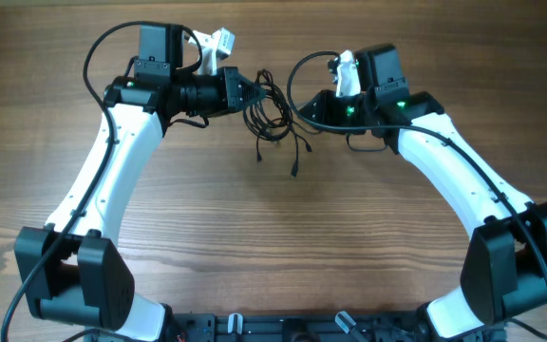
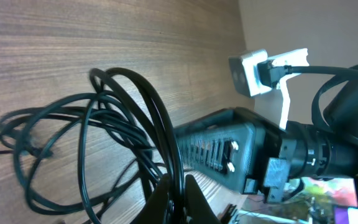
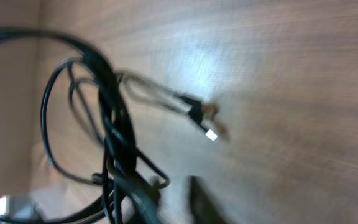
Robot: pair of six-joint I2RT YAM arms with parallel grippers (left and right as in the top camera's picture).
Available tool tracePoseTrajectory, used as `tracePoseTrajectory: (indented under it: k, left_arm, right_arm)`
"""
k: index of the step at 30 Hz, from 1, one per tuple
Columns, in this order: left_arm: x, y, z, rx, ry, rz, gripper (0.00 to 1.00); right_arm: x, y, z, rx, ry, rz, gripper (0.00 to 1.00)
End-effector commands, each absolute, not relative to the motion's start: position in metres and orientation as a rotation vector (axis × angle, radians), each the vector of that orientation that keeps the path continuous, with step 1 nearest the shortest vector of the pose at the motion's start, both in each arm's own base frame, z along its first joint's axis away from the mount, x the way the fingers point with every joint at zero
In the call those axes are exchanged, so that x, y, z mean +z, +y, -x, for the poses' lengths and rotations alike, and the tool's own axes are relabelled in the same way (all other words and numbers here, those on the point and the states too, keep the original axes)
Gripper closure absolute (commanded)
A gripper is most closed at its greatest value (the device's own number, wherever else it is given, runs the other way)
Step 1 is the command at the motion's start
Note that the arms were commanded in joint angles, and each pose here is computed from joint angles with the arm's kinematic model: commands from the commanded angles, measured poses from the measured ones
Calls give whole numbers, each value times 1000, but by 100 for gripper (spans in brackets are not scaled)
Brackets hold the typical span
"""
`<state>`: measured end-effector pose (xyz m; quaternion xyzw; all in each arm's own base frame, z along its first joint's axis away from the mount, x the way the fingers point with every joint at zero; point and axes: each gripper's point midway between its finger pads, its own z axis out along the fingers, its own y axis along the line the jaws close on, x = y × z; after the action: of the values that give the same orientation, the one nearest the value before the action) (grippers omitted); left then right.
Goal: Untangle cables
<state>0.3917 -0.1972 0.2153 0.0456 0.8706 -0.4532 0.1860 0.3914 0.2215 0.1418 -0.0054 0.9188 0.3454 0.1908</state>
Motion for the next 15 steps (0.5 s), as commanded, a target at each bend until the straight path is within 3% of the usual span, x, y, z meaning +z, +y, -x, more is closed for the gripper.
tracePoseTrajectory:
  k: [1,8,15]
  left_arm:
    - [224,-199,-391,-1325,2446,-96,96]
    - [183,-165,-394,-987,2619,91,96]
    - [161,-150,-379,-853,2714,54,96]
  right_arm:
    - [137,212,-410,866,2536,-34,95]
    - [210,248,-420,1331,2294,59,96]
    - [246,212,-444,1513,2159,-77,96]
